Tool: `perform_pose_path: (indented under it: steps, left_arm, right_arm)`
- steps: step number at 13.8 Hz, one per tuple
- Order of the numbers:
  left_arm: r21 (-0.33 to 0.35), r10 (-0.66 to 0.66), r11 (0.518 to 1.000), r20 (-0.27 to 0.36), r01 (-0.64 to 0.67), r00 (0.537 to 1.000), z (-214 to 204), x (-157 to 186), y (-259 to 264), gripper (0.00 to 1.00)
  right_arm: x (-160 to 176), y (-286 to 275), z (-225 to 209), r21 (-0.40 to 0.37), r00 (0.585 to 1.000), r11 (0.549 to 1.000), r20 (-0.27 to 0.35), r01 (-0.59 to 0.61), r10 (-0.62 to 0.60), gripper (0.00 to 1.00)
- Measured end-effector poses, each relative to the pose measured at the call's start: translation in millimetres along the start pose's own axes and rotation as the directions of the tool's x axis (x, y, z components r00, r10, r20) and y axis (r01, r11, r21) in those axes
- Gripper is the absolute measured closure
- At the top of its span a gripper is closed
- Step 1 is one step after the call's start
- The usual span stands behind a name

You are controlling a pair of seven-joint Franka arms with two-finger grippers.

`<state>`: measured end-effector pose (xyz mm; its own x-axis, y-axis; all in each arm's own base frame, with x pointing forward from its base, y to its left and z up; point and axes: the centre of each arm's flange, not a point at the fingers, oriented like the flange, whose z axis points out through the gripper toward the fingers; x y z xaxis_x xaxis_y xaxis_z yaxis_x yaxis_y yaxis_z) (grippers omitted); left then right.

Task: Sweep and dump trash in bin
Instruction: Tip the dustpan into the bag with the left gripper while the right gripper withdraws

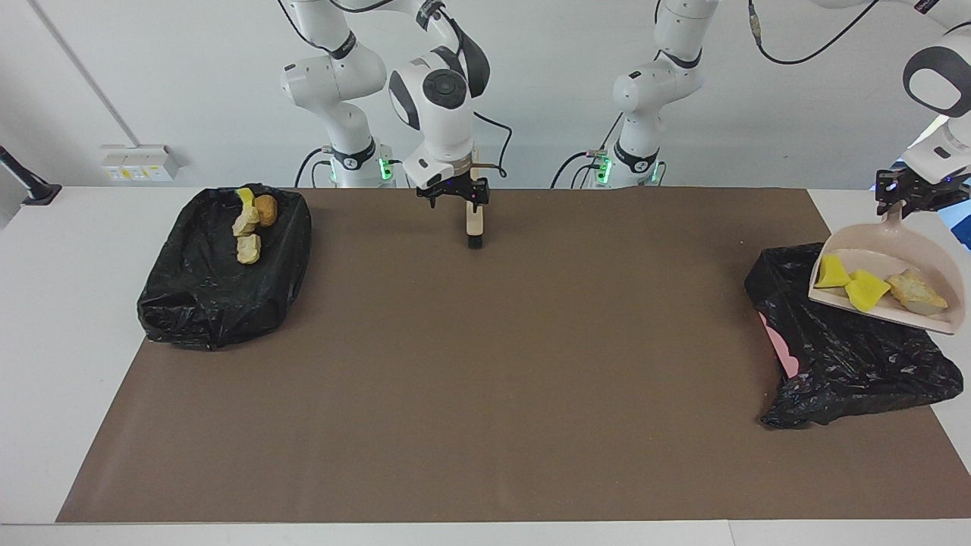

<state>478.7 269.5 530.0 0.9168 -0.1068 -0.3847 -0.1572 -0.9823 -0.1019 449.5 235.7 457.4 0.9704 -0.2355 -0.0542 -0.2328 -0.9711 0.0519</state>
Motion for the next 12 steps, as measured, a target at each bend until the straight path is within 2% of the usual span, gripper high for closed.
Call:
perform_pose_path:
  steps: [2, 6, 9, 12]
  left_arm:
    - [-0.025, -0.096, 0.995, 0.068, 0.098, 0.993, -1.2, -3.2, 16.4, 0.69]
    - [-0.056, -0.104, 0.992, 0.161, 0.115, 0.981, -4.0, -0.1, 50.5, 0.69]
    - [-0.106, -0.101, 0.986, 0.214, 0.126, 0.971, -6.7, -4.6, 51.3, 0.69]
    - [-0.142, -0.108, 0.978, 0.277, 0.152, 0.955, -23.5, -7.9, 44.6, 0.69]
  right_arm:
    - [22.6, 18.5, -18.0, 0.019, 1.0, 1.0, -0.026, 0.002, -0.001, 0.0]
    - [68.4, 75.5, -56.9, 0.047, 0.998, 0.999, -0.059, 0.007, -0.004, 0.0]
    - [101.2, 145.8, -79.3, 0.054, 0.998, 0.998, -0.057, 0.03, -0.027, 0.0]
    - [119.8, 203.5, -95.5, 0.052, 0.996, 0.997, -0.069, 0.056, -0.052, 0.0]
